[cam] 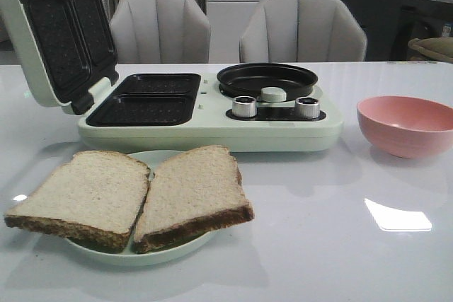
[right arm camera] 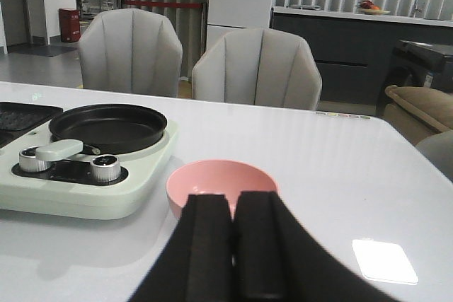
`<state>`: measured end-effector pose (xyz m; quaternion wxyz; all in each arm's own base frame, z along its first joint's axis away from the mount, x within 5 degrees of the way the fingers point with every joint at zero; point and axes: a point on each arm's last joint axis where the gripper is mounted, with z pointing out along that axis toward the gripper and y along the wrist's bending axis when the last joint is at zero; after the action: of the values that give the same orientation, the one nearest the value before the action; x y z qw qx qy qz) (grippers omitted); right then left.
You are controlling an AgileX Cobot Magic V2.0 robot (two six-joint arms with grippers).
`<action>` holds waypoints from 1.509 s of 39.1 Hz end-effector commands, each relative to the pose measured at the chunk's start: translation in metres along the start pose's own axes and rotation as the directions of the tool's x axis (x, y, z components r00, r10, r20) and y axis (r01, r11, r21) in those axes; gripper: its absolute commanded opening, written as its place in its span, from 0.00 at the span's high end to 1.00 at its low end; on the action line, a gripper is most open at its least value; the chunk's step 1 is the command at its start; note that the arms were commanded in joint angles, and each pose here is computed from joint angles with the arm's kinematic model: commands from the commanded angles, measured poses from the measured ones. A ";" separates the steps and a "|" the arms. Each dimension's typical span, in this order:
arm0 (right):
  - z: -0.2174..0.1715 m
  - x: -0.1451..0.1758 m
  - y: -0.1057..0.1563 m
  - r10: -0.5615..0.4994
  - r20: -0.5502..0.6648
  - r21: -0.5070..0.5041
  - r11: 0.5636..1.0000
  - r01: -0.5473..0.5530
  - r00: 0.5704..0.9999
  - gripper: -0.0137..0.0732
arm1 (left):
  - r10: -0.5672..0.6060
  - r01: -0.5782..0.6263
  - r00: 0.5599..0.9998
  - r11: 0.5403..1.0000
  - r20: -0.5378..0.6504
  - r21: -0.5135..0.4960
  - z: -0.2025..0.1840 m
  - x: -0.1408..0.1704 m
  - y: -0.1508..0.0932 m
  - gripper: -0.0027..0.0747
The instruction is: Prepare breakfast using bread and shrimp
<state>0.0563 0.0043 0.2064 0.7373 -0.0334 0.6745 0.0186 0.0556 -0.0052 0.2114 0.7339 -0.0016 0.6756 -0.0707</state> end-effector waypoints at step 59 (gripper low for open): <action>-0.002 -0.013 0.000 -0.001 0.103 -0.006 1.000 0.002 0.995 0.68 | -0.003 0.004 0.996 1.000 0.090 -0.002 -0.014 -0.095 -0.008 0.82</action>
<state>0.0563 0.0043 0.2064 0.7372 -0.0328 0.6746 0.0192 0.0355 -0.0026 0.2848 0.7632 -0.0042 0.6423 -0.0705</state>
